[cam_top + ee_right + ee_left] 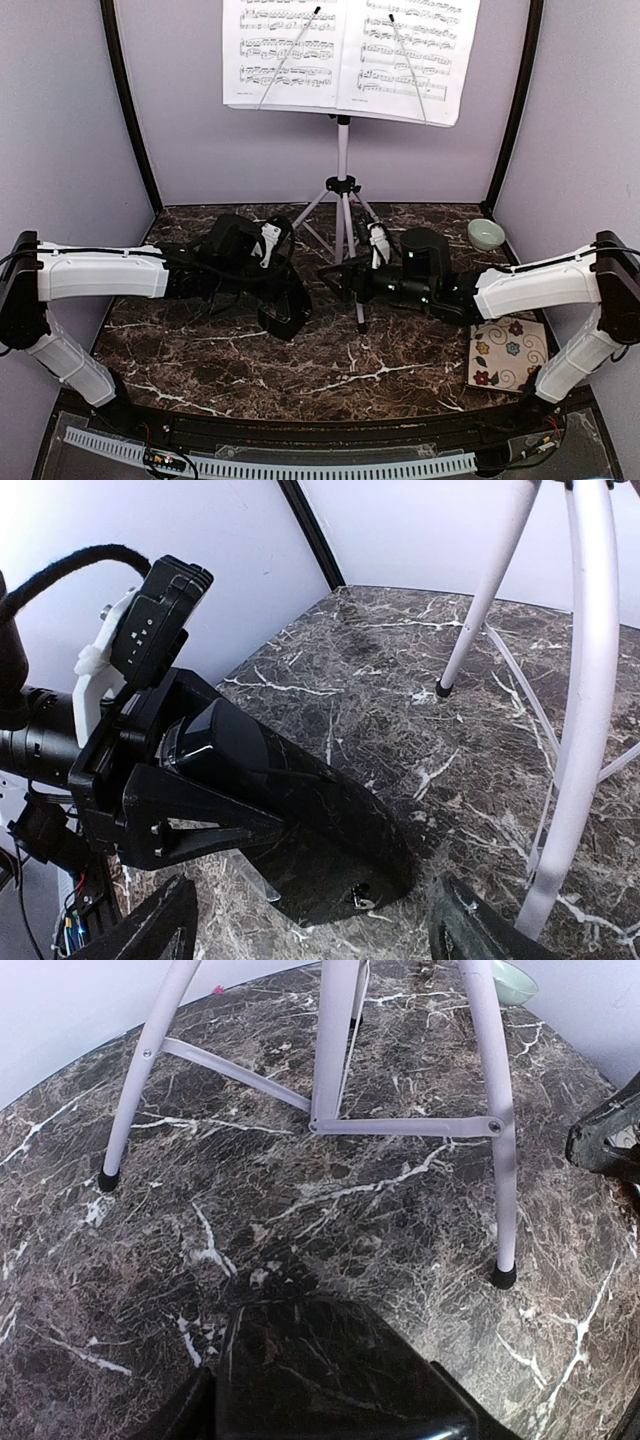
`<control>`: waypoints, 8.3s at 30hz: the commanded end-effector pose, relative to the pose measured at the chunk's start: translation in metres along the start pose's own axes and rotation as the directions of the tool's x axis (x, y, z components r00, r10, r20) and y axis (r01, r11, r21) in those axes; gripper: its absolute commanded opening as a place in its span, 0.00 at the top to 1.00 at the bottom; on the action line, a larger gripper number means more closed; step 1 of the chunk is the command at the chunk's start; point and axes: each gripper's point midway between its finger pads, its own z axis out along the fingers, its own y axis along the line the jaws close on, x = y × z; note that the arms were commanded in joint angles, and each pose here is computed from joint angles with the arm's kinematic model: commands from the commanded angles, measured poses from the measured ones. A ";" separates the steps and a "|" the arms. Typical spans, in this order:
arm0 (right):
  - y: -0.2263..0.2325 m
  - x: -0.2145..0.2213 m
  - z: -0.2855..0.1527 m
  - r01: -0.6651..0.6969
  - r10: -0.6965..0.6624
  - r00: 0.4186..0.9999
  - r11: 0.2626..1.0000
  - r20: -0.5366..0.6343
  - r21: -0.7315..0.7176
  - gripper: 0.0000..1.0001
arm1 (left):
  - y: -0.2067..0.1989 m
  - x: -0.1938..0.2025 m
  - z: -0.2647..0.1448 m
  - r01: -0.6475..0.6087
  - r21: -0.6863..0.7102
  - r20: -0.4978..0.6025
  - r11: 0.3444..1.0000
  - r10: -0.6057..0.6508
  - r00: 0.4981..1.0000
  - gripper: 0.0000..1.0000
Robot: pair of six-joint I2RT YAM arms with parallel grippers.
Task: Set up the instrument practice props
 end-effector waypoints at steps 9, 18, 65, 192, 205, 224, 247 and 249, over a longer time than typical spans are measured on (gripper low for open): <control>-0.004 -0.033 -0.005 0.025 -0.025 1.000 0.996 -0.009 0.081 0.15 | -0.020 -0.045 -0.030 -0.002 0.152 0.129 0.988 -0.018 0.992 0.14; -0.004 -0.046 0.008 0.004 -0.001 0.999 0.996 -0.032 0.085 0.12 | -0.015 -0.031 -0.060 0.020 0.202 0.145 0.979 -0.050 0.988 0.03; -0.019 0.014 0.079 -0.159 0.185 0.939 0.981 -0.291 0.109 0.27 | -0.006 -0.031 -0.038 -0.140 0.179 0.324 0.974 0.076 0.943 0.43; -0.098 0.194 0.020 0.174 0.037 0.720 0.957 -0.693 0.232 0.25 | -0.034 -0.009 -0.078 -0.251 0.348 0.396 0.903 0.101 0.913 0.83; -0.103 0.198 0.017 0.194 0.022 0.712 0.954 -0.702 0.228 0.25 | -0.041 -0.013 -0.087 -0.246 0.396 0.424 0.885 0.061 0.904 0.88; -0.114 0.209 0.006 0.228 0.011 0.691 0.945 -0.723 0.233 0.25 | -0.039 -0.019 -0.093 -0.226 0.397 0.447 0.890 0.028 0.894 0.89; -0.105 0.185 0.021 0.247 -0.048 0.721 0.950 -0.691 0.192 0.25 | -0.025 -0.011 -0.062 -0.155 0.335 0.332 0.929 0.038 0.942 0.45; -0.103 0.185 0.021 0.243 -0.047 0.723 0.951 -0.689 0.190 0.25 | -0.028 -0.012 -0.060 -0.156 0.347 0.330 0.925 0.035 0.943 0.39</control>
